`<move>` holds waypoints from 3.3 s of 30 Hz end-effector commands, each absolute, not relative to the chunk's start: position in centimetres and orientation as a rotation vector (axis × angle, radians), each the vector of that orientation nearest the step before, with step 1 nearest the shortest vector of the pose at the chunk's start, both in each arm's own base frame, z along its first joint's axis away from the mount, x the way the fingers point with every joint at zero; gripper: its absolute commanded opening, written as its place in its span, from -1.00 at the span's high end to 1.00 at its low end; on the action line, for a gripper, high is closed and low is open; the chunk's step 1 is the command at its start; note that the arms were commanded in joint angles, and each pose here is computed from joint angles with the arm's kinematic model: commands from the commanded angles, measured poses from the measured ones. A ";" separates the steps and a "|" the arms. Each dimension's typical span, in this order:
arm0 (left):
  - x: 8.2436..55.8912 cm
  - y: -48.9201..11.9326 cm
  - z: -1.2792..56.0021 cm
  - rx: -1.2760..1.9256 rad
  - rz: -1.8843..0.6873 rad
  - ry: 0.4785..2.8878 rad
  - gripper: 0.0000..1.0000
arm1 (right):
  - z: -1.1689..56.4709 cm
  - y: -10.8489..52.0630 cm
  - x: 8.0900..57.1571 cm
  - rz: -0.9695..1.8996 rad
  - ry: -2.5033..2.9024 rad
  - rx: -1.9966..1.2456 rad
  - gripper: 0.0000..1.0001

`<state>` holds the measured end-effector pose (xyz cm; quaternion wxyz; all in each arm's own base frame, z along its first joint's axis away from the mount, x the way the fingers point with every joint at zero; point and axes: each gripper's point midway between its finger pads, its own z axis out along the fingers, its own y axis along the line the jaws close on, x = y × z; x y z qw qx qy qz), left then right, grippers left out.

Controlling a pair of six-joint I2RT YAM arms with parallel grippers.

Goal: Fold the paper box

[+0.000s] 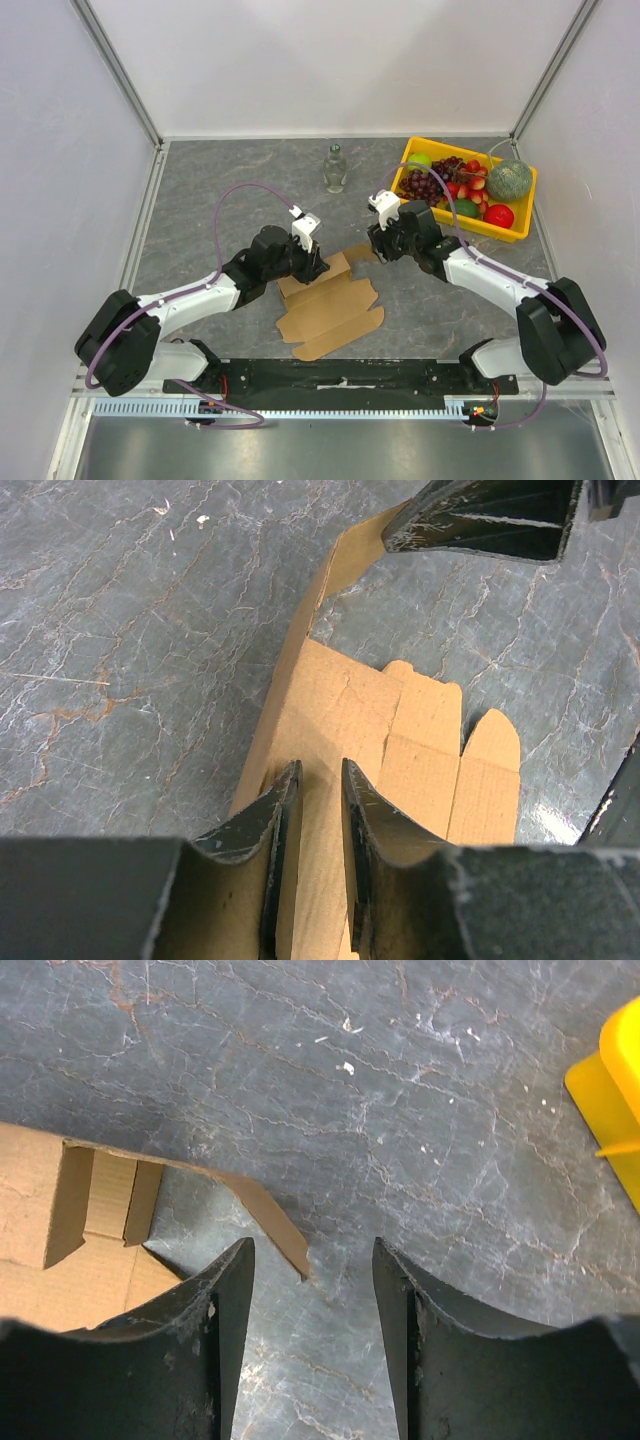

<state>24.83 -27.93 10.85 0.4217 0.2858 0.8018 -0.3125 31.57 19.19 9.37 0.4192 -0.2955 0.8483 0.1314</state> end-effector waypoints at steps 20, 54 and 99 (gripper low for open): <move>24.6 -27.7 10.2 0.727 -0.764 2.037 0.44 | 9.9 21.2 30.4 0.496 2.148 -0.823 0.66; 24.0 -27.7 9.6 0.734 -0.790 2.049 0.44 | 12.4 25.3 26.2 0.705 2.175 -0.738 1.00; 20.4 -37.8 6.8 0.663 -0.758 1.785 0.96 | 10.6 23.9 27.4 0.572 2.196 -0.682 1.00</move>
